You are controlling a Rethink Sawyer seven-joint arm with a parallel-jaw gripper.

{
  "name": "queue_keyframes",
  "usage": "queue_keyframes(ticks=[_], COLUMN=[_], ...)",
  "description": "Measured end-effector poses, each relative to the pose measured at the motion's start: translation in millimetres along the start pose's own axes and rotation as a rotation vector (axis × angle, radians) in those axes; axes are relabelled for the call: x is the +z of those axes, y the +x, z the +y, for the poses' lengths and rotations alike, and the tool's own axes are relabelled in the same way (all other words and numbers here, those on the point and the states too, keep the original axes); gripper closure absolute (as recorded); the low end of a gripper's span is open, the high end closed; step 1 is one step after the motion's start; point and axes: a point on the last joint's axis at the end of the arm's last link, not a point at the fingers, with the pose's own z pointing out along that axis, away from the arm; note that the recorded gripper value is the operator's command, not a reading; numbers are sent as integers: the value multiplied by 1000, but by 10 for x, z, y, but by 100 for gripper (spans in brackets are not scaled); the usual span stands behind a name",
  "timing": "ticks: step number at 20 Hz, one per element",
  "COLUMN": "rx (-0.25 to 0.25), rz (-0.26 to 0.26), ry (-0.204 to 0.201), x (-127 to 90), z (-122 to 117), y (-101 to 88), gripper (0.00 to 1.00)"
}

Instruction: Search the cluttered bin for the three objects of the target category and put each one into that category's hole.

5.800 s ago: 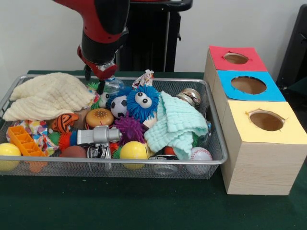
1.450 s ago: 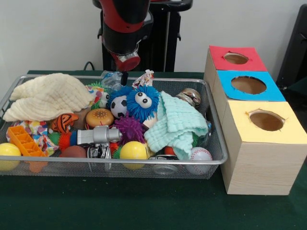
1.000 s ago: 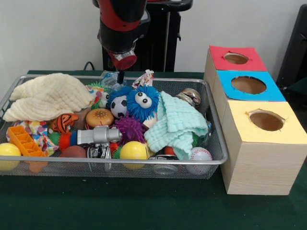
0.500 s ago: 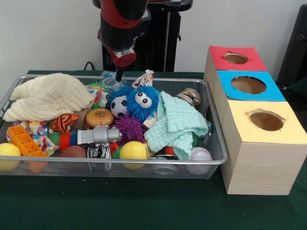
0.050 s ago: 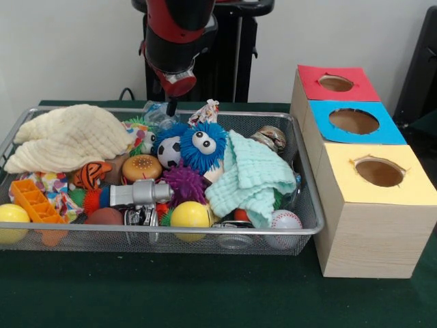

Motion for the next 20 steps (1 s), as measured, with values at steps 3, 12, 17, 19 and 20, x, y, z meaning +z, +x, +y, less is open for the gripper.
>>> queue_keyframes(ticks=[3, 12, 17, 19, 20], rx=[0, 0, 5, 8, 10], rz=[4, 11, -24, -43, -53], ry=[10, 30, 14, 4, -3], x=[50, 184, 274, 321, 341], z=[-14, -30, -27, -21, -11], y=[4, 9, -71, -117, -141], gripper=[0, 0, 0, 0, 0])
